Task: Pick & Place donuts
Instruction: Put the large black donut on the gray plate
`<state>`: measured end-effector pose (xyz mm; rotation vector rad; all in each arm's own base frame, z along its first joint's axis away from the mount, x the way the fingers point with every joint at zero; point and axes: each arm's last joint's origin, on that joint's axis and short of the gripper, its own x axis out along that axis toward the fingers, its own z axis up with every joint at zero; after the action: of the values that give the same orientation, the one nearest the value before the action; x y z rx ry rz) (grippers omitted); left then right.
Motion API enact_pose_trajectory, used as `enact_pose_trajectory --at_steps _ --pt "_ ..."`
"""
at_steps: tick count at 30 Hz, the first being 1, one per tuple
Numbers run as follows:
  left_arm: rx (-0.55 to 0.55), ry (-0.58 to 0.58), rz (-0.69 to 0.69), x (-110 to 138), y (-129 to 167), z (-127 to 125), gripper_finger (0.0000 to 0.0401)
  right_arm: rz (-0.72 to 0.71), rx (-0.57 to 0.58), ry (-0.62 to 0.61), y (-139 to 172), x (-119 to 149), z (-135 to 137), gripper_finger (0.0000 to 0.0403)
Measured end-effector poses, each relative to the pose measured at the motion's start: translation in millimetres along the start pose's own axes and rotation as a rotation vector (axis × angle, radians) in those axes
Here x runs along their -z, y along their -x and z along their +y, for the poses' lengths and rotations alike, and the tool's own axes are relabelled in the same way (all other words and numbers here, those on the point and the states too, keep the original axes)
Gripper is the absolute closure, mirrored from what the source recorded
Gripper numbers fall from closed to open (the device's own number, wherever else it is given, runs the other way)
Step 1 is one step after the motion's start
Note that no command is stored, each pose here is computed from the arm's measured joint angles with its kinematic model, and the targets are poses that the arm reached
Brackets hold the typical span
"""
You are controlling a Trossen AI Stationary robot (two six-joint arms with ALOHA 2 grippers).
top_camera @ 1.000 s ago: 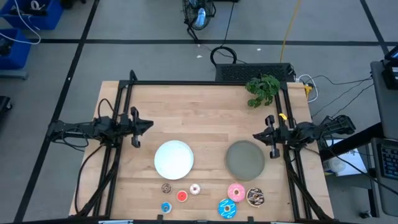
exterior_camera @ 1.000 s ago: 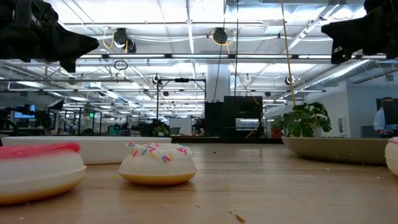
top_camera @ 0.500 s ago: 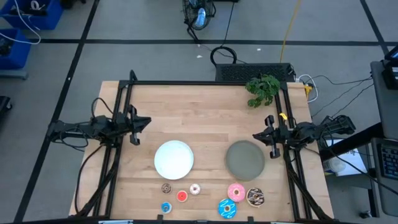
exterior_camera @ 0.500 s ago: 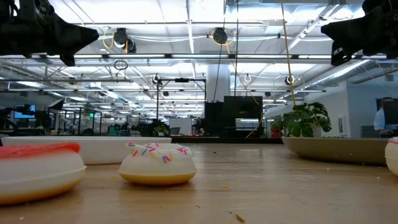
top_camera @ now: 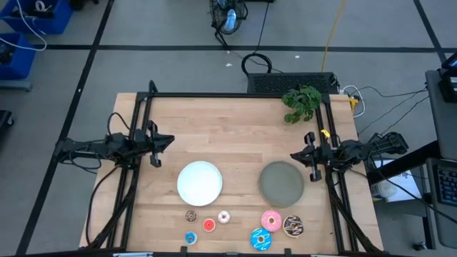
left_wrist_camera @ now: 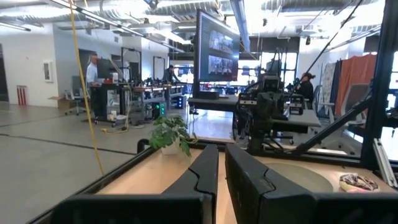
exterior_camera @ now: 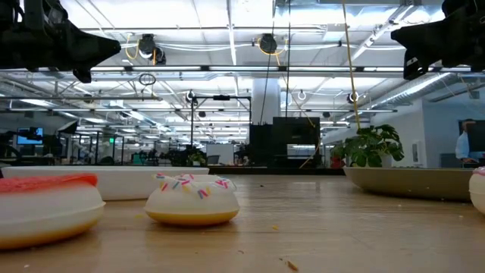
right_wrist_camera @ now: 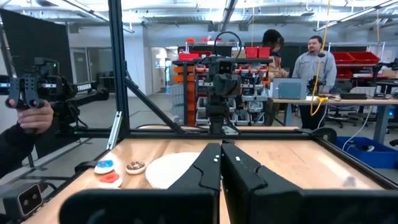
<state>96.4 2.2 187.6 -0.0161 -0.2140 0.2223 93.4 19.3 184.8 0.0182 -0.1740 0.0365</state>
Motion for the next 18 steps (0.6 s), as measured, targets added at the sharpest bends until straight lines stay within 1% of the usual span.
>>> enact_pose_trajectory --at_steps 2,5,7,10,12,14,18 --pt "0.0 0.0 0.0 0.0 0.0 0.0 0.0364 0.005 0.001 0.033 -0.6 -0.5 0.2 0.0403" --pt "0.0 -0.001 0.0 0.0 0.0 0.0 0.0364 0.07 -0.011 0.094 -3.4 -0.6 1.8 0.0403" --pt "0.0 -0.002 0.002 0.2 0.0 0.0 0.0364 0.075 -0.026 0.101 -6.1 -20.6 3.5 0.0403" --pt "0.001 -0.004 0.012 1.2 0.0 0.0 0.0364 0.203 -0.008 0.045 -10.2 -48.3 5.4 0.0403" --pt "0.001 -0.005 0.015 1.5 0.0 -0.1 0.0364 0.304 -0.002 0.027 -16.5 -59.0 9.0 0.0403" --pt "0.001 -0.007 0.02 2.0 0.0 -0.1 0.0364 0.342 -0.02 0.026 -26.4 -72.2 15.2 0.0403" --pt "0.002 -0.007 0.021 2.1 0.0 -0.1 0.0364 0.438 -0.079 0.055 -46.2 -88.7 31.1 0.0403"
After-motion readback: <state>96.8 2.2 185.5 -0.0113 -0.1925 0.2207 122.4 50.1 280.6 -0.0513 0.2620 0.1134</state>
